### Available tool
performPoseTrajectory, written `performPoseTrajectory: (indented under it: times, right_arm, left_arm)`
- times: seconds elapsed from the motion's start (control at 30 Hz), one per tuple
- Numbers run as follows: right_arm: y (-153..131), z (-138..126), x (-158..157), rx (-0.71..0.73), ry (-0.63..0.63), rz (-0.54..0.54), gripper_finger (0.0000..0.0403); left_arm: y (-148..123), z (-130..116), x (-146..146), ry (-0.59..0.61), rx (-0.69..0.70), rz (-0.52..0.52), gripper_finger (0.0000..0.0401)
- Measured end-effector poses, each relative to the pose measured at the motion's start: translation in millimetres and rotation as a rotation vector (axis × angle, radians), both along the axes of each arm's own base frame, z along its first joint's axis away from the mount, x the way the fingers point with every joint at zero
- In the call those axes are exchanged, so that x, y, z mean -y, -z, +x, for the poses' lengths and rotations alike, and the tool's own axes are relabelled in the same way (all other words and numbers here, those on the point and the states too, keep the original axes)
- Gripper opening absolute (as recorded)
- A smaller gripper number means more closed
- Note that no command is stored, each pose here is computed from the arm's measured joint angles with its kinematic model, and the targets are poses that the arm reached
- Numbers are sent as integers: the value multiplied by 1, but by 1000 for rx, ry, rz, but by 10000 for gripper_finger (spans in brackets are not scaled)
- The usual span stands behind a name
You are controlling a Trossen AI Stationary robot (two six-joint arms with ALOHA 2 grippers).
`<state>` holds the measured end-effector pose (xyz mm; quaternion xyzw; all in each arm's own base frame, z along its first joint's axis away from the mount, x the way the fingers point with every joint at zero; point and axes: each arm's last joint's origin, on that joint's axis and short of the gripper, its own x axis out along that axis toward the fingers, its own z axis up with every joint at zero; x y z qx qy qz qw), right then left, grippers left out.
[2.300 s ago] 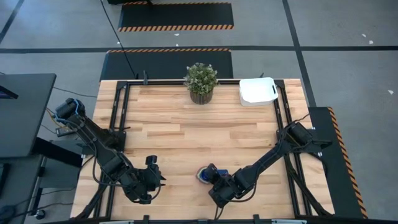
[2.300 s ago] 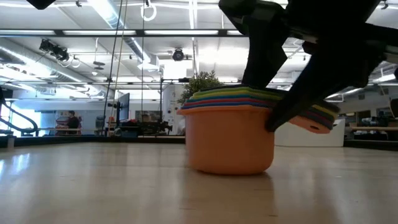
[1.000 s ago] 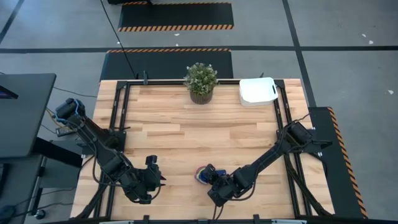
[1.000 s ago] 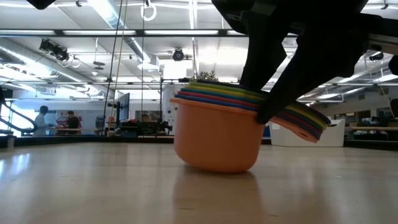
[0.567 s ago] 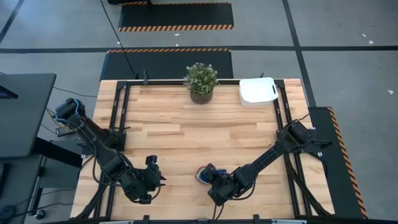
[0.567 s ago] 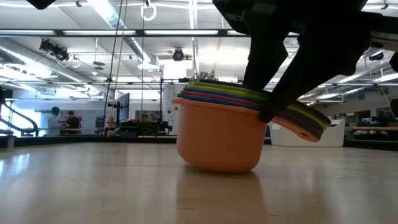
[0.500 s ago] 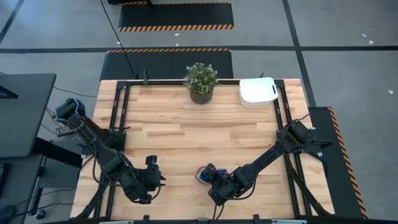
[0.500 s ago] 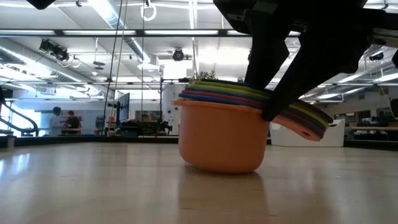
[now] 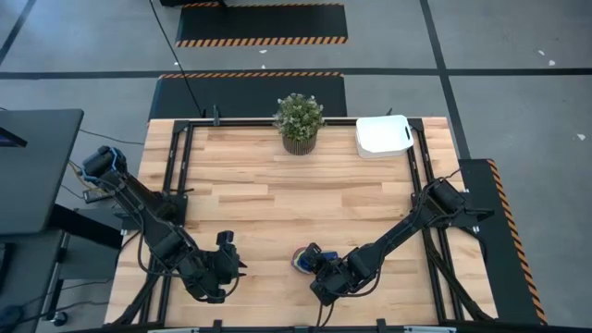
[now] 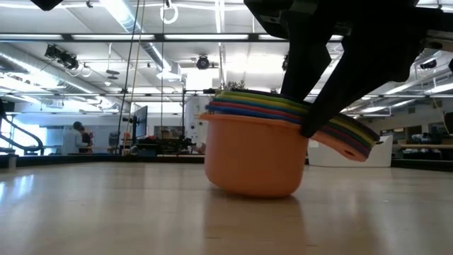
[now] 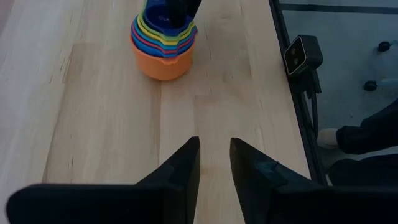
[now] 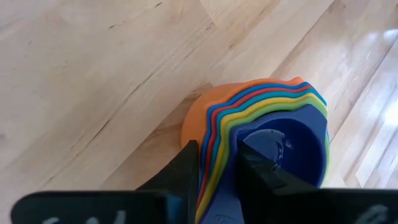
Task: Nest measuring cups in basket
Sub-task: Put the stacked measuring cups into the white bin
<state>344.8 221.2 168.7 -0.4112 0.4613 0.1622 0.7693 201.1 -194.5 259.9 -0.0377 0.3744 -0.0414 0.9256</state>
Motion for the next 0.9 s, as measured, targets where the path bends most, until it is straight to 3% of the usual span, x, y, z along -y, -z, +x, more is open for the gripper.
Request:
performPoseTrajectory:
  times: [0.23,0.5,0.67,0.9]
  right_arm:
    - [-1,0,0,2,1,0,71]
    - [-2,1,1,18,10,-19,22]
    - [-2,1,3,55,33,-81,26]
    - [-12,5,0,57,24,-59,24]
  left_arm:
    - [0,0,0,0,0,0,96]
    - [0,0,0,0,0,0,96]
    - [0,0,0,0,0,0,96]
    - [0,0,0,0,0,0,96]
